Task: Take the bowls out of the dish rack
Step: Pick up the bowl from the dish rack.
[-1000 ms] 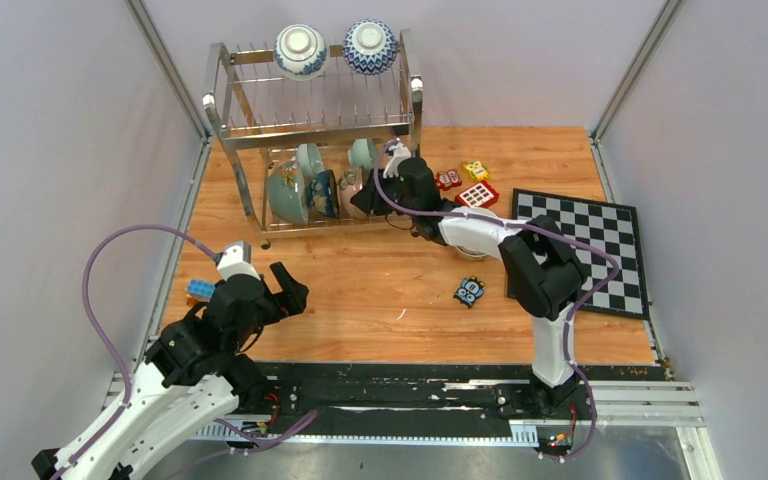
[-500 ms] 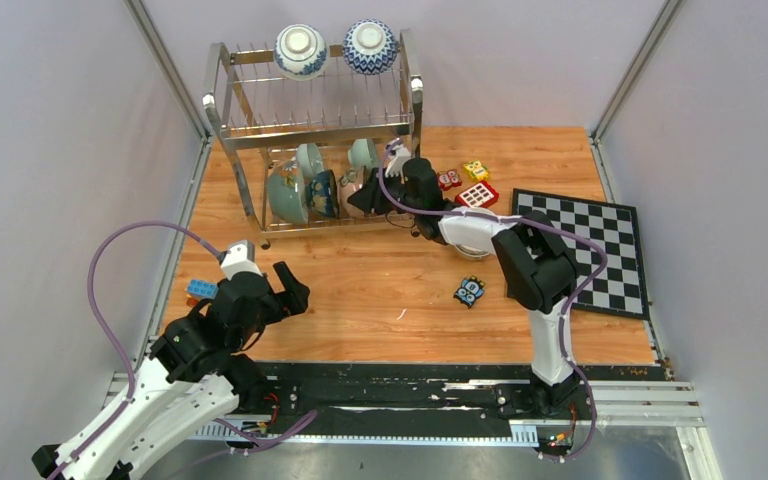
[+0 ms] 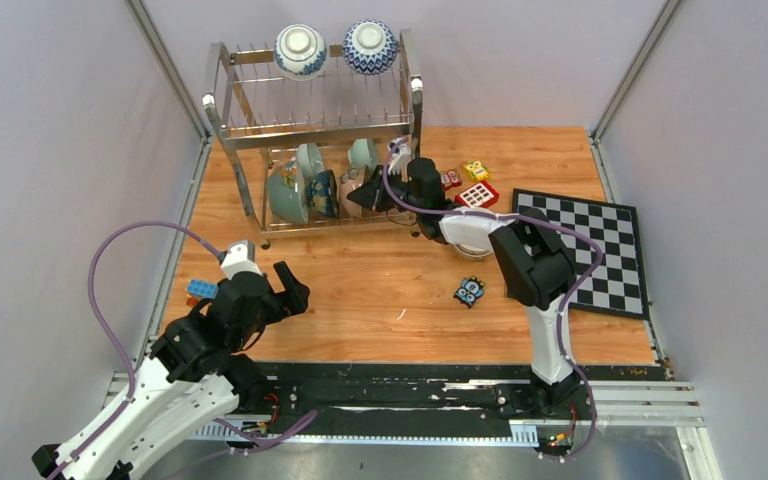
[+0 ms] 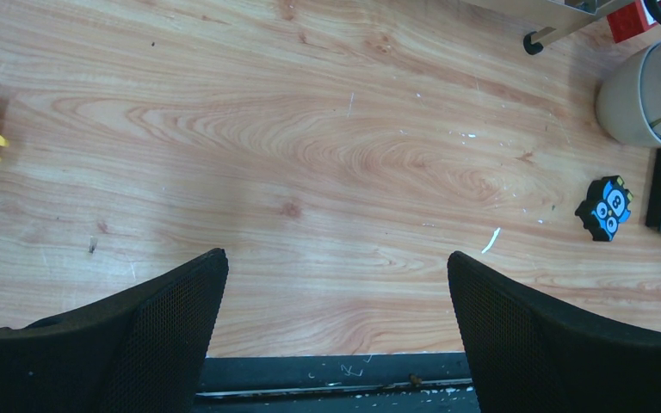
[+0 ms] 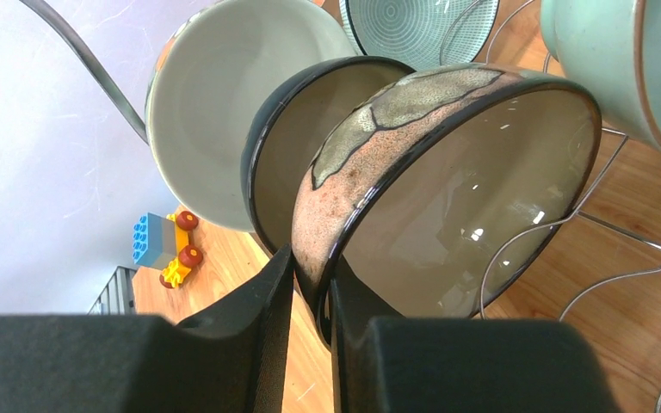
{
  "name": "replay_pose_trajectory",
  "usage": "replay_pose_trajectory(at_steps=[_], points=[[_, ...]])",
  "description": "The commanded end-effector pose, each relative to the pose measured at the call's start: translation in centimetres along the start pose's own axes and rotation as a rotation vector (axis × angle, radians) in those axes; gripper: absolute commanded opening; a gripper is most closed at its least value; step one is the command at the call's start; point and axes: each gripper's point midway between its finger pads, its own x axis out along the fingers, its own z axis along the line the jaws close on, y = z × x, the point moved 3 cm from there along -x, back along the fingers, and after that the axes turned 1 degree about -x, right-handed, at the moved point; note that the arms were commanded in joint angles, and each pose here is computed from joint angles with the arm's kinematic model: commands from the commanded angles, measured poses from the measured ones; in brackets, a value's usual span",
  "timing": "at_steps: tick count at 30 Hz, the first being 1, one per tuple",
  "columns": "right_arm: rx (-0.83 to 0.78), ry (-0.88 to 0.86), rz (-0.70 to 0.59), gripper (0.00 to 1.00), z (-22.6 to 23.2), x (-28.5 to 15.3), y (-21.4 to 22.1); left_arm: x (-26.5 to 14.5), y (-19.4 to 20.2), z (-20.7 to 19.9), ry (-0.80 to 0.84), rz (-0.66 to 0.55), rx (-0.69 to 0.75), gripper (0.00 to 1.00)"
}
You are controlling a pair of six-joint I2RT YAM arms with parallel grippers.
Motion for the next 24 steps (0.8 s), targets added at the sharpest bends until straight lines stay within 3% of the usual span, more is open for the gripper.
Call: replay_pose_trajectory(at_steps=[1, 24], points=[[0.013, -0.037, -0.039, 0.03, -0.2, -0.3, -0.7, -0.4, -0.6, 0.0, -0.008, -0.012, -0.01, 1.0], [-0.005, -0.185, -0.15, 0.03, 5.0, -2.5, -4.8, -0.6, -0.8, 0.0, -0.004, -0.02, -0.02, 1.0]])
